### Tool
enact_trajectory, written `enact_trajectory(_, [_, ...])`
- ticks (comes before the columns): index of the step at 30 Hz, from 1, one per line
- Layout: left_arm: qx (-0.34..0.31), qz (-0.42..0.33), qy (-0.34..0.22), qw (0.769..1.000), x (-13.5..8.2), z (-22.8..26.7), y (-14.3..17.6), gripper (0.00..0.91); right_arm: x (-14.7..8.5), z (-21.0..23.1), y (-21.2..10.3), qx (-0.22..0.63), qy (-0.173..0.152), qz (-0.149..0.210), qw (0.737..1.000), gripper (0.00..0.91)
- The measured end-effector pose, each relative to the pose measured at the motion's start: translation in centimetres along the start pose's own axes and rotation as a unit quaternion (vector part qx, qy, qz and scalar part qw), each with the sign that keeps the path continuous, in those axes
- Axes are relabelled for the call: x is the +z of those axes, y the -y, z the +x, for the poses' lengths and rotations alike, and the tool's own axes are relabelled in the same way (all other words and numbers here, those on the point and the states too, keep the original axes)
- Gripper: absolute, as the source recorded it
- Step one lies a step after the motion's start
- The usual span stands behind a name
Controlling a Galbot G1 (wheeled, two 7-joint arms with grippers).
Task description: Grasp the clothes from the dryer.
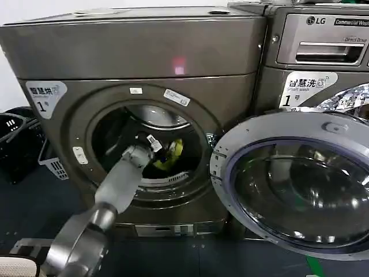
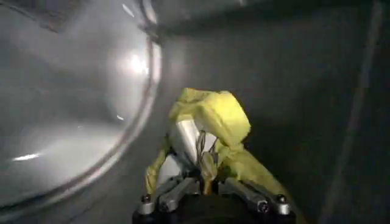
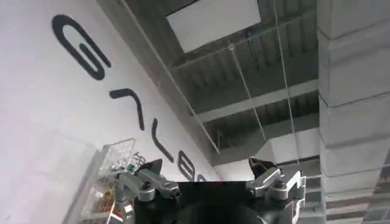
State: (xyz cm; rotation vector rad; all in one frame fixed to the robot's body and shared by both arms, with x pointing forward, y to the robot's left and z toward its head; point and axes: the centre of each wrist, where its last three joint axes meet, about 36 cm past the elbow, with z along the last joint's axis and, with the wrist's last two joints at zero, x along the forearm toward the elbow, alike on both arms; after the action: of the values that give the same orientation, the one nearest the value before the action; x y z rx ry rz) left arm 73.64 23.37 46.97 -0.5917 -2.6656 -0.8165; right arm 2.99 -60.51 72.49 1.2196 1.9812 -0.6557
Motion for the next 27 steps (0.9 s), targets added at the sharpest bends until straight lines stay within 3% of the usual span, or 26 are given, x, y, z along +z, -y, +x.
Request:
enact_trajectory(5, [-0.079, 0.073, 0.086, 0.990, 0.7, 1.5, 1.7, 0.000, 0.2, -0.1, 0.2, 0.001, 0.007, -0.001, 1.000, 0.907])
enact_trajectory(13, [-0.190, 0.161, 0.183, 0.951, 2.0, 4.5, 5.8, 0.000, 0.3, -0.4, -0.1, -0.002, 0.018, -0.005, 1.000, 0.907])
enact_trajectory(27, [-0.254, 0.213, 0.224, 0.917, 2.9, 7.1, 10.1, 0.000, 0.2, -0.5, 0.2, -0.002, 0.028, -0.001, 1.000, 0.907])
